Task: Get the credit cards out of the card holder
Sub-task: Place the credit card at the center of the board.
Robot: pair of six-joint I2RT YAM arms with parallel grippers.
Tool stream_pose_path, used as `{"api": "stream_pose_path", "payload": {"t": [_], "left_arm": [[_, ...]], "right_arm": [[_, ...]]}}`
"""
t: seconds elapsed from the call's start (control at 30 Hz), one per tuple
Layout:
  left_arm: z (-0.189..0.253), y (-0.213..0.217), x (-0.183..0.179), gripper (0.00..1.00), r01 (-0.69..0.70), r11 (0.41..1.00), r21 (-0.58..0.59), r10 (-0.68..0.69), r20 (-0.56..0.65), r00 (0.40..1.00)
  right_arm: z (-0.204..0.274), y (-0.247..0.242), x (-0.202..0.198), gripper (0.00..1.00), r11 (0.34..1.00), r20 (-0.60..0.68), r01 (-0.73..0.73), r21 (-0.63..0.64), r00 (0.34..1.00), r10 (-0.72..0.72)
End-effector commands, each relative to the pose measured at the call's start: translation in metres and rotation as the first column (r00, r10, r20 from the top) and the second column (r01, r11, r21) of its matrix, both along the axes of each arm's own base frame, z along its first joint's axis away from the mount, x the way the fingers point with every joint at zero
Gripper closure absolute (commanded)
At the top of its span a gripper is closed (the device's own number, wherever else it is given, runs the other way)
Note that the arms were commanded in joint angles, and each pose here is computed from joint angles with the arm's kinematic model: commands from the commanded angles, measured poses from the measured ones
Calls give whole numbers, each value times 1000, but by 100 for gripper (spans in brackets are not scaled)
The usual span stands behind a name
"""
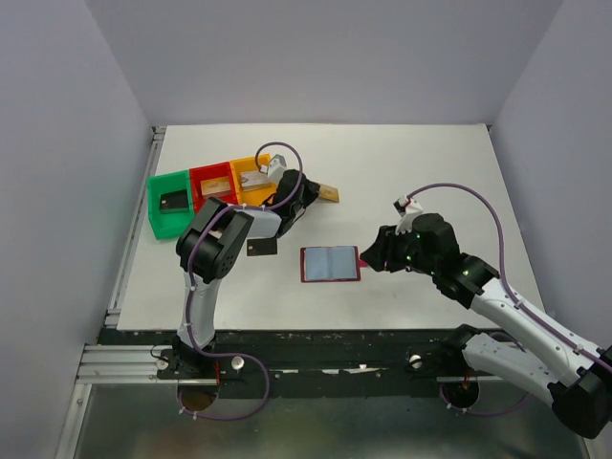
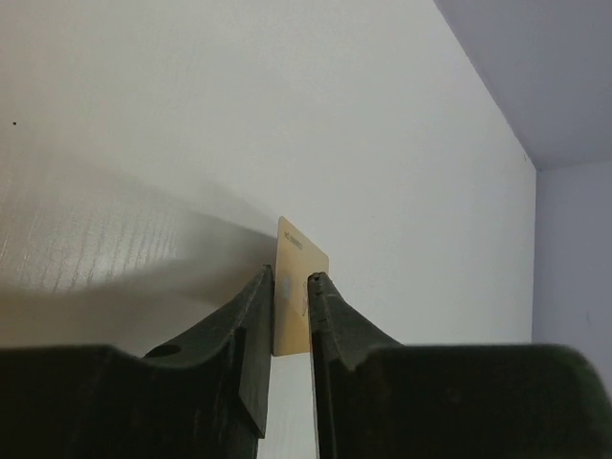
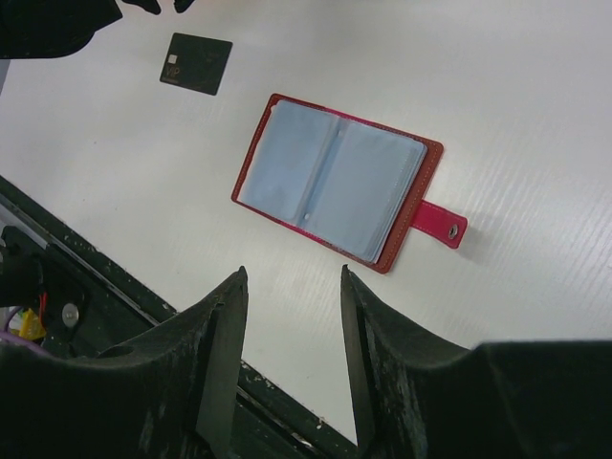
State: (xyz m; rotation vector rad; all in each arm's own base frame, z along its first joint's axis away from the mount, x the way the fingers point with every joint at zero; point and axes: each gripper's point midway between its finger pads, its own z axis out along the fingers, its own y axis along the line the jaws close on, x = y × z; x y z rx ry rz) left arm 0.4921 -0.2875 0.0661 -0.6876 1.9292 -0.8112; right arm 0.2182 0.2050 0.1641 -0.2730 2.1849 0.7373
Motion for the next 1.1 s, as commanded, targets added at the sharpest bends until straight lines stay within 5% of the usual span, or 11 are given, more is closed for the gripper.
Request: {"api": "stream_pose_path", "payload": {"t": [0.0,0.53,0.77,0.87,1.07], "left_arm": [[4,-1,2,65,13,1000,-23,-13,13,1000],[18,17,-5,46,7,999,32,-7,12,1000],[58,16,-21,41,36,997,69,-42,82,996],[85,7,-42,40,77,986,145,-94,118,989],[94,14,-109,22,127,897,423,-144,8,990]], "right_arm": [[1,-2,5,49,1000,17,15,-12,1000,-15],[-8,-6,7,49,998,2,38,-41,999,-38],[-21,-26,19,45,979,-15,170,-116,985,-173],[-30,-33,22,33,964,-36,217,-156,974,-225],[-52,-34,20,29,955,-112,212,-210,965,-238]]}}
